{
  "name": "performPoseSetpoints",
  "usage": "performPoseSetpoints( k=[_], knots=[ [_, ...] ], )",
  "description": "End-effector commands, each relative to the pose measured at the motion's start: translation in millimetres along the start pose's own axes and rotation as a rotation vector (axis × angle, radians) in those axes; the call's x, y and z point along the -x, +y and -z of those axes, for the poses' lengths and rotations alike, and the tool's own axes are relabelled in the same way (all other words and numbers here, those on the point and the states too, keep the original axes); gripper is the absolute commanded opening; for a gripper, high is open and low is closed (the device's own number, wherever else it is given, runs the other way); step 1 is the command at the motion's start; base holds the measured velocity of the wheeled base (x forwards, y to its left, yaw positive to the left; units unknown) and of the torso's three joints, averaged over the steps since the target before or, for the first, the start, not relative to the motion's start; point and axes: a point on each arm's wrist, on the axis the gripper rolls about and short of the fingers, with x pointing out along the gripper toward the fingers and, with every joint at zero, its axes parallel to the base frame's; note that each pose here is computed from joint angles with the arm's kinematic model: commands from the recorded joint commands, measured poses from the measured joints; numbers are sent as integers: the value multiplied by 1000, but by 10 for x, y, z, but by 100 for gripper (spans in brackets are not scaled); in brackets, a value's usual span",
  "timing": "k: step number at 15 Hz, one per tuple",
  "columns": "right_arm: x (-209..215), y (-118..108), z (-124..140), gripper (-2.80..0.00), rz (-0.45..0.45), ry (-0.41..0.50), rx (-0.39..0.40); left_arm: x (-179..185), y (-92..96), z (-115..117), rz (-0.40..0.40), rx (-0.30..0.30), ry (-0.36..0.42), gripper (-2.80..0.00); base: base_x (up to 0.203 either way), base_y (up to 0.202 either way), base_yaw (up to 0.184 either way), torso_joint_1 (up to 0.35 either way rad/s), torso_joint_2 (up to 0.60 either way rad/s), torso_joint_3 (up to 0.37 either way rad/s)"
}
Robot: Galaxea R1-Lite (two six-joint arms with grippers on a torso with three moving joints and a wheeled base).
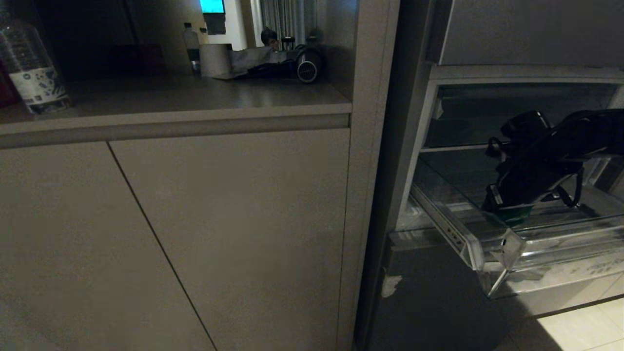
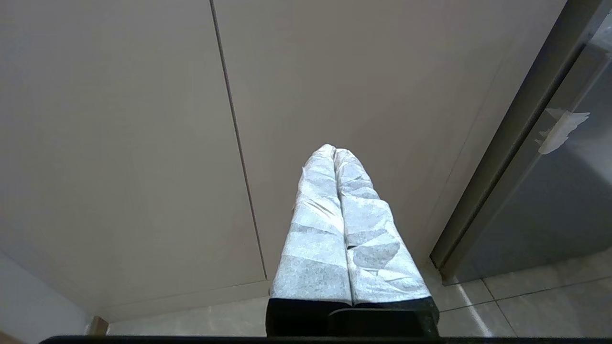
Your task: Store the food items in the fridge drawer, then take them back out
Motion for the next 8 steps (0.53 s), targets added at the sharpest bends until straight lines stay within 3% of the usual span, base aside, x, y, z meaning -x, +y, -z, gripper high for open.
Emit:
performPoseSetpoints(
  k=[1,8],
  knots=[
    [118,-22,-9,-280,0,-24,-3,0,0,0,0,1,1,-280,0,0,0,0,0,0],
    [755,-48,-30,-280,-25,-173,-8,0,0,0,0,1,1,-280,0,0,0,0,0,0]
  ],
)
